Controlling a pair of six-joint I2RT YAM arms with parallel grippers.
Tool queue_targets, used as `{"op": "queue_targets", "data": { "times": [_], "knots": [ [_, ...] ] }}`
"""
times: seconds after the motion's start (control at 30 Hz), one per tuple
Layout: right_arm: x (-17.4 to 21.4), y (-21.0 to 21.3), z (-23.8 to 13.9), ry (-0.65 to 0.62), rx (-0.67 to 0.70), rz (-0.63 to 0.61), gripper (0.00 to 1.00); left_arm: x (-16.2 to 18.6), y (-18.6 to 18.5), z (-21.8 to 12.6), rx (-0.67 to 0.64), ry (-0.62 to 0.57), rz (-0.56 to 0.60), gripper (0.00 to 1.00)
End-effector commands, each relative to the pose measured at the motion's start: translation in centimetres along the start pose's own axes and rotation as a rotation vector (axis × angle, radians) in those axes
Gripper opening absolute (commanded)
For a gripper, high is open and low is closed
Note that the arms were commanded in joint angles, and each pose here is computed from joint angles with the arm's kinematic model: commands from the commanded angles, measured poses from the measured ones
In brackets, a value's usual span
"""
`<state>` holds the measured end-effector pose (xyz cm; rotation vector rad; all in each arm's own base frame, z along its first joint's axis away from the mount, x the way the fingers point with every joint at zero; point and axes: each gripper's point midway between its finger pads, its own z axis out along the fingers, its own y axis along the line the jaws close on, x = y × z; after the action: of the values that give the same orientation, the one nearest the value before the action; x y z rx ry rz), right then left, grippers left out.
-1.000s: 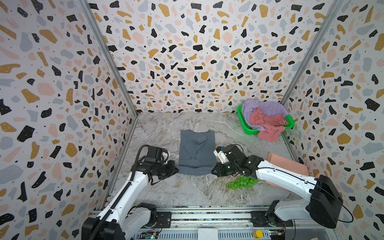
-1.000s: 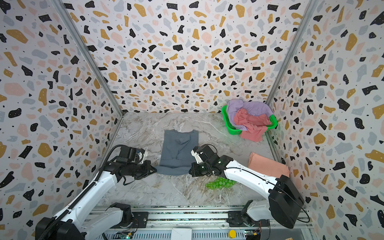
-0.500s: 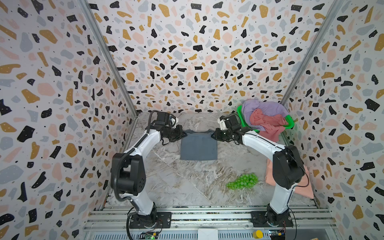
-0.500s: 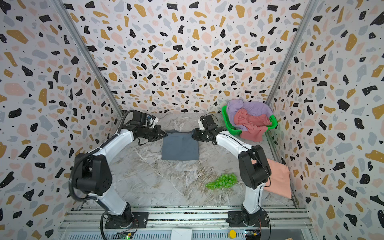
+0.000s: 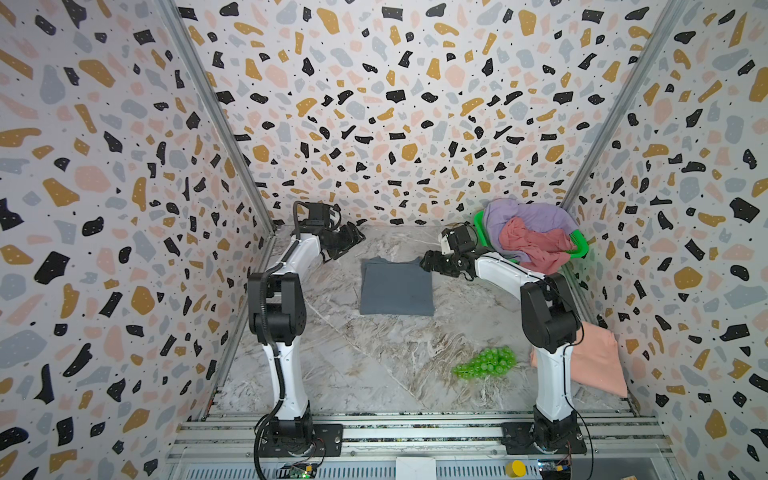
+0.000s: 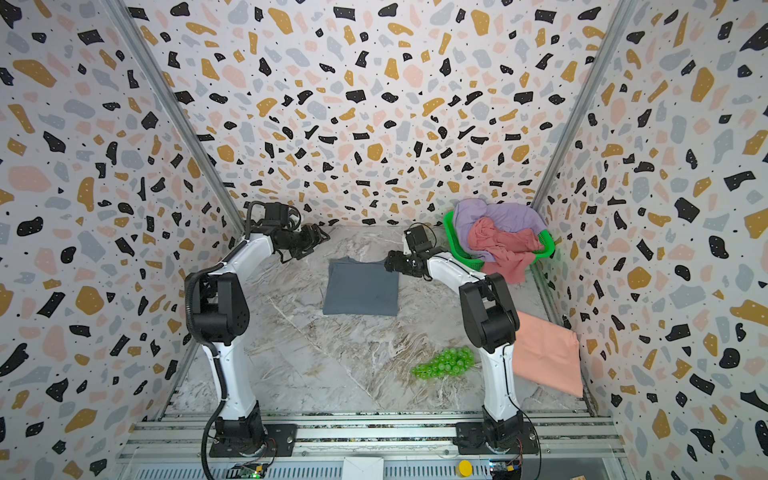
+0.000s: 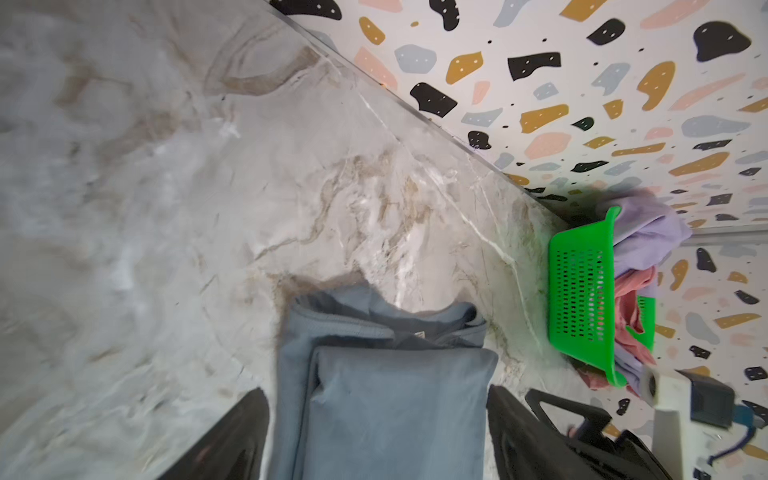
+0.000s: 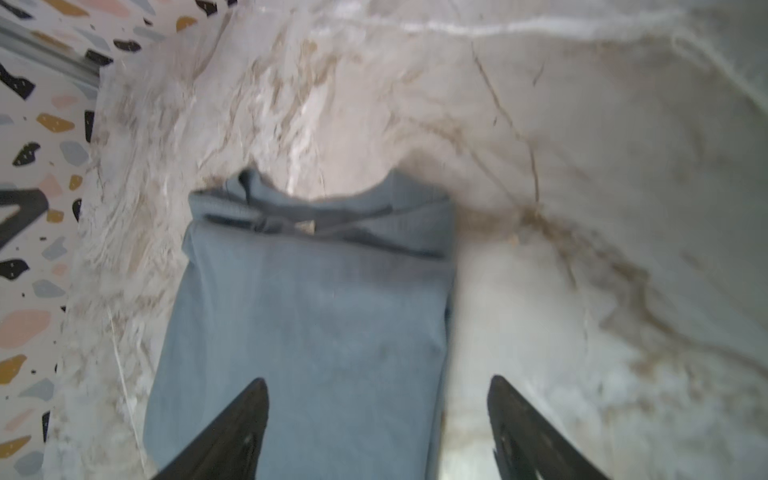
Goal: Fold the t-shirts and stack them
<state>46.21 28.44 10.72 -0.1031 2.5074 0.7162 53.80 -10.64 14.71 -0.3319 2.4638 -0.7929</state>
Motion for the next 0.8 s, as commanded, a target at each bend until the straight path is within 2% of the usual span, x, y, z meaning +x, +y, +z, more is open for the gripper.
{"op": "queue_targets", "data": {
  "times": [0.0, 0.1, 0.3, 0.43, 0.53, 0.57, 0.77],
  "knots": [
    [-0.2, 4.2, -3.1, -0.1, -0.058, -0.092, 0.82, 4.5, 2.0, -1.2, -0.077, 0.078, 0.037, 0.83],
    [3.1, 5.2, -2.6, -0.05, -0.072, -0.106, 0.82, 9.2, 3.7, -1.6, -0.074, 0.141, 0.014, 0.83],
    [7.4, 5.2, -1.5, 0.015, -0.131, 0.001, 0.85, 17.2, 4.9, -1.7, -0.034, 0.26, -0.033, 0.83],
    [8.1, 4.9, -2.0, 0.018, -0.138, 0.064, 0.89, 19.4, 4.7, -0.8, -0.002, 0.291, -0.068, 0.8],
    [8.8, 4.5, -2.9, 0.012, -0.15, 0.142, 0.93, 19.9, 3.9, 0.1, 0.032, 0.287, -0.107, 0.73],
    [9.2, 4.4, -3.1, 0.013, -0.164, 0.179, 0.94, 20.1, 3.4, 0.5, 0.042, 0.291, -0.113, 0.65],
    [10.9, 3.5, -5.5, -0.002, -0.213, 0.398, 0.96, 20.9, -1.2, 1.5, 0.144, 0.299, -0.186, 0.02]
  ]
}}
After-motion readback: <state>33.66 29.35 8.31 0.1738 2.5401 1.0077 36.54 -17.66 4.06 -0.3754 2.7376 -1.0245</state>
